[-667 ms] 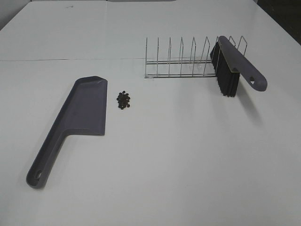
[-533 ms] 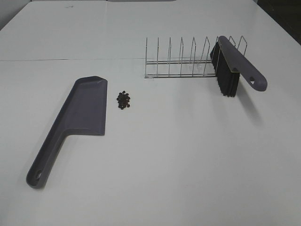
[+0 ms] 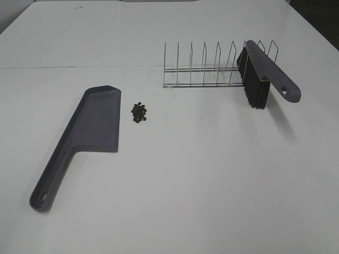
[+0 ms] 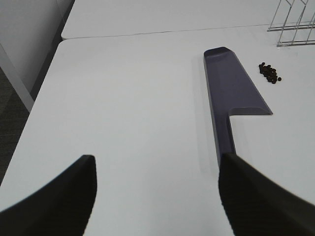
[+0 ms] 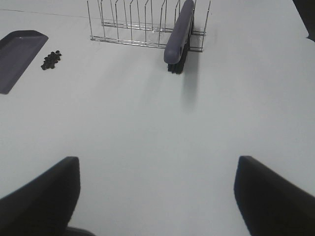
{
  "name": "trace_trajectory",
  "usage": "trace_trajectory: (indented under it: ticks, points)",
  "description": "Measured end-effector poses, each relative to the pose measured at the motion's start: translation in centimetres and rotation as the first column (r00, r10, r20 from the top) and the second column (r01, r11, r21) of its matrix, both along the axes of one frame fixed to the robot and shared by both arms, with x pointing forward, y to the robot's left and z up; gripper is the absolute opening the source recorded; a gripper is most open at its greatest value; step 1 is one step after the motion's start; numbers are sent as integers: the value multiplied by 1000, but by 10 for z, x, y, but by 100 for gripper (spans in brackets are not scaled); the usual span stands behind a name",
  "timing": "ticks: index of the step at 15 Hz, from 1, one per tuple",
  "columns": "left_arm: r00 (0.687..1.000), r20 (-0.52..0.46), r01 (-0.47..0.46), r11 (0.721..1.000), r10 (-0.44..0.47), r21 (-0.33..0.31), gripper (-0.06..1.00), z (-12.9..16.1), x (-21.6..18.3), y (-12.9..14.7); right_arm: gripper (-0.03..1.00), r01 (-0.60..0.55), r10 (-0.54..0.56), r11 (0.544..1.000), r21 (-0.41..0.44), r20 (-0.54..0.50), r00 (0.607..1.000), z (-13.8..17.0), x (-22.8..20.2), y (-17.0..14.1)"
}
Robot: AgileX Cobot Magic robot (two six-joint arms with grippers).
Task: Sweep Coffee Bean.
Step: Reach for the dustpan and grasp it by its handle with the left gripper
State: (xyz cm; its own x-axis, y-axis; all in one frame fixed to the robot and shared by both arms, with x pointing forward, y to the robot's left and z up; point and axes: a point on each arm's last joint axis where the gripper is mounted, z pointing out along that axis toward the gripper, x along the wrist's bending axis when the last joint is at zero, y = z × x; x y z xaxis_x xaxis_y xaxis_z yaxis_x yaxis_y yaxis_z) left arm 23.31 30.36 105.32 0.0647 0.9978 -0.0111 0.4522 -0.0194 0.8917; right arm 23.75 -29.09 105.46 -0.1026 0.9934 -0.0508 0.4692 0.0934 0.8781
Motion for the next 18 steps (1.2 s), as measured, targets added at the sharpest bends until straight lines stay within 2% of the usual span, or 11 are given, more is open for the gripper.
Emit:
trace_trajectory:
  ticks: [18]
  points:
    - [1000, 0, 0, 1000, 0, 0, 65, 0, 0, 0, 73, 0, 0, 1000, 0, 0, 1000, 0, 0, 0]
